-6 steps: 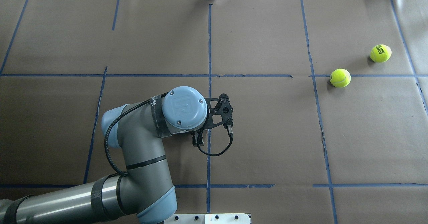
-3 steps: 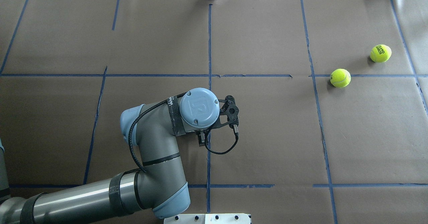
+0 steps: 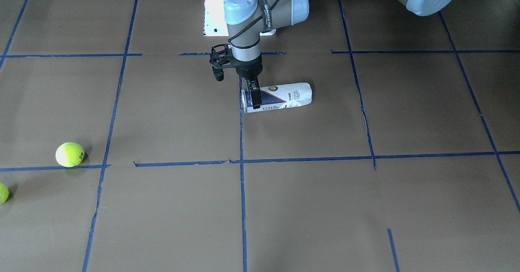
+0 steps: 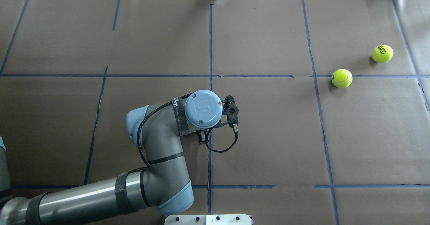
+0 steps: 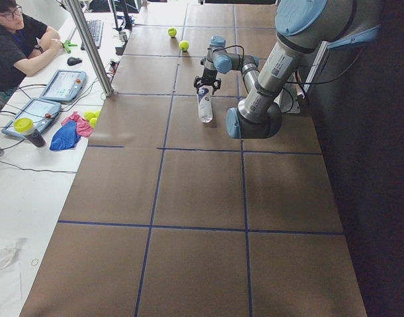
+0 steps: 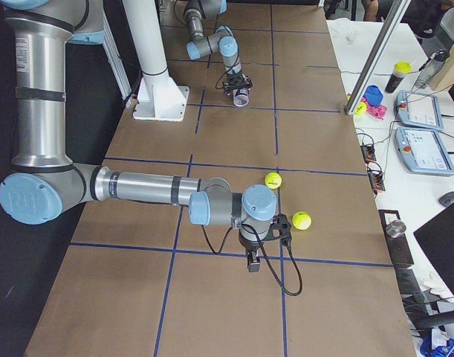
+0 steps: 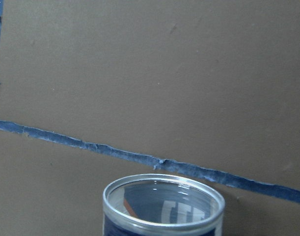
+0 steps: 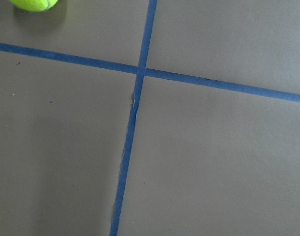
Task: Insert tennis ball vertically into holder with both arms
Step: 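Grasp the white Wilson can's rim with the left gripper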
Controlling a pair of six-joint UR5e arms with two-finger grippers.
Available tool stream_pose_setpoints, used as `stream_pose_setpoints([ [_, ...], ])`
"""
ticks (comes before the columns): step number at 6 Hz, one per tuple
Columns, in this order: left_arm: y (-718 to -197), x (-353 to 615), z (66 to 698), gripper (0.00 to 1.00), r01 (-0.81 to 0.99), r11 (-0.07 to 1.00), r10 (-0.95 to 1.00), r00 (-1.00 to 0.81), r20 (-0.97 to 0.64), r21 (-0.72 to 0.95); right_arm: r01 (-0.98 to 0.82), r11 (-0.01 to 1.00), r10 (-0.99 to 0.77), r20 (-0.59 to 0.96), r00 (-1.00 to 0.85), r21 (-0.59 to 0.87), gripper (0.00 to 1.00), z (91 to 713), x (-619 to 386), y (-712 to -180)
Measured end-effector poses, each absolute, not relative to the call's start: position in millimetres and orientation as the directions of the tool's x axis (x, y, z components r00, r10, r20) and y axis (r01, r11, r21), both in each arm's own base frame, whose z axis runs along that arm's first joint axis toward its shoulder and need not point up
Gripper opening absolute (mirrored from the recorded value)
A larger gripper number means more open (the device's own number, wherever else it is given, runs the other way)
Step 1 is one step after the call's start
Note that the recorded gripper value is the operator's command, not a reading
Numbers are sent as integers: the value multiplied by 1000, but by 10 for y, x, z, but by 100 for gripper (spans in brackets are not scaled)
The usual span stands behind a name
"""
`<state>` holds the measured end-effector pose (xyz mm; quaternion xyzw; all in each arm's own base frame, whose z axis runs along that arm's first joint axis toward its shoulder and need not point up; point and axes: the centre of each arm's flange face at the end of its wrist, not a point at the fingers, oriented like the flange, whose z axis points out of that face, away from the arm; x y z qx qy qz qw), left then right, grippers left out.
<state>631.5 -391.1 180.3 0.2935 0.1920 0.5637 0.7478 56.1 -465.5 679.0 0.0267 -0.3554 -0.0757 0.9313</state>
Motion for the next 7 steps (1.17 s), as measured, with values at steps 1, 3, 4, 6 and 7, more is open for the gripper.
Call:
stream_pose_setpoints([
  [1, -3943, 6384, 1867, 100, -737, 197, 955, 294, 45, 646, 122, 987, -160, 658, 736, 103, 100, 6790, 561, -4655],
  [3, -3991, 6512, 1961, 100, -737, 196, 955, 294, 46, 647, 122, 987, -159, 658, 736, 102, 100, 6796, 561, -4648],
  [4, -3997, 6533, 1980, 87, -736, 195, 955, 293, 46, 648, 122, 987, -159, 658, 736, 102, 100, 6797, 561, -4647],
  [6, -3999, 6541, 1985, 80, -736, 195, 955, 293, 46, 648, 122, 987, -159, 658, 736, 103, 100, 6797, 561, -4647],
  [7, -3999, 6537, 1972, 81, -736, 194, 955, 293, 47, 649, 122, 987, -159, 658, 736, 102, 100, 6797, 561, -4647],
])
